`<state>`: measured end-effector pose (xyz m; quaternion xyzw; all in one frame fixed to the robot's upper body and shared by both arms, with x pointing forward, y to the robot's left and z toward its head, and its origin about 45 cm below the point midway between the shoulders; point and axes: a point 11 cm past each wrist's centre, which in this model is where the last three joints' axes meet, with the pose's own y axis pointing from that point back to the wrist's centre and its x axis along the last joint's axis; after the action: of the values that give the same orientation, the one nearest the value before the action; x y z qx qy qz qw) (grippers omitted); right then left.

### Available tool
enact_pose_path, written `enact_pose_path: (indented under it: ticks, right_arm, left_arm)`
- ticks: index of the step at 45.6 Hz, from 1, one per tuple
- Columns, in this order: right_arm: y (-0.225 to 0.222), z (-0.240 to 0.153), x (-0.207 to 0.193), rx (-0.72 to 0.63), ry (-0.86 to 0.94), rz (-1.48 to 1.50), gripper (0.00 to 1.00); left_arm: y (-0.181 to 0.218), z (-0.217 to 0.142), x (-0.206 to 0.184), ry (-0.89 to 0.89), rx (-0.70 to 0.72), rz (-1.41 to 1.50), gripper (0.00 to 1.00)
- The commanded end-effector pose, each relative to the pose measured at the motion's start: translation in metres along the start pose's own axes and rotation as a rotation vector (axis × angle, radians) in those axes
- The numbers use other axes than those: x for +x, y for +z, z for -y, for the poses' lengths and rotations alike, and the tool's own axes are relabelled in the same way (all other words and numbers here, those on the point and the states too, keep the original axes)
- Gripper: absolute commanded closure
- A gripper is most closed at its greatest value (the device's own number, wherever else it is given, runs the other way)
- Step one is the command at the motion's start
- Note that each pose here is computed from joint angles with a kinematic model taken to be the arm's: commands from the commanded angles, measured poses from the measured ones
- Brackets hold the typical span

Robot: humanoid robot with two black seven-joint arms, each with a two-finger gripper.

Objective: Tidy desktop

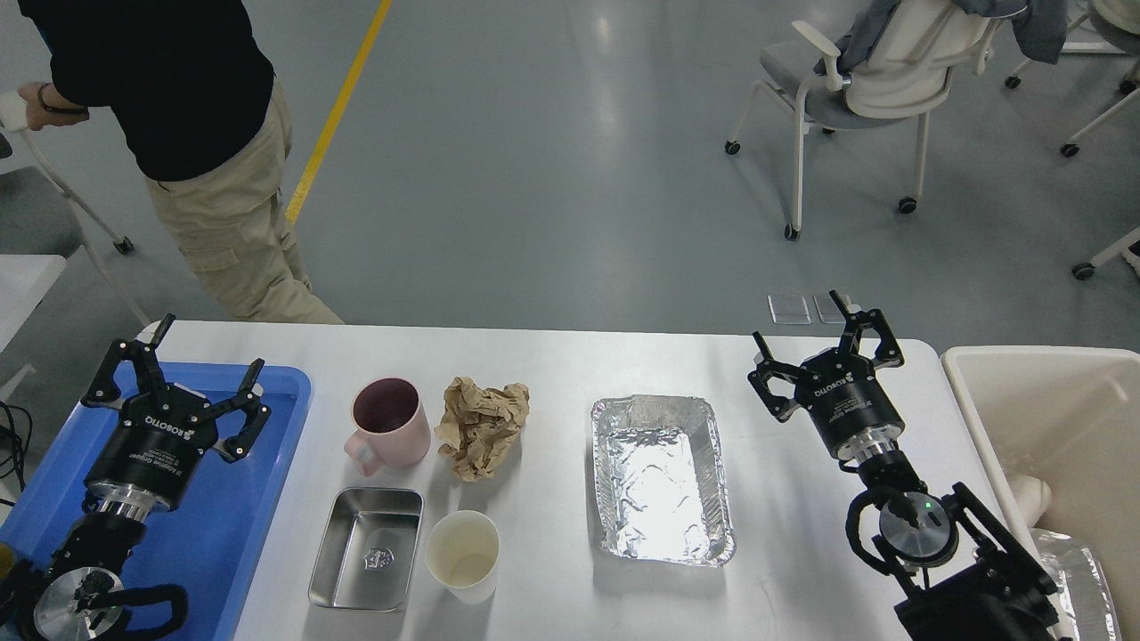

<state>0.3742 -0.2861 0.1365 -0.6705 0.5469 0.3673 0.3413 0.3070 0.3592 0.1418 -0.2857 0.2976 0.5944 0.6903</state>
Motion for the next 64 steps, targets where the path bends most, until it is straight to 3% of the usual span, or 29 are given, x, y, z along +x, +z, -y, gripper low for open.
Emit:
enact_pose_path:
  ticks: [1,18,64]
  right_arm:
    - [0.001,0.0,0.0,-0.001,0.002,0.002,0.0]
    - [-0.001,0.002,-0.002,0.0,-0.001,-0.005,0.0]
    - [0.003,0.004,-0.005,0.001,-0.005,0.008,0.0]
  left_arm:
    - [0.0,0.001,0.0,0.008,-0.002,-0.003,0.03]
    - [0.011,0.0,0.003,0.01,-0.045,-0.055,0.03]
    - [0.004,-0.001,0.004,0.027,0.007,-0.052,0.03]
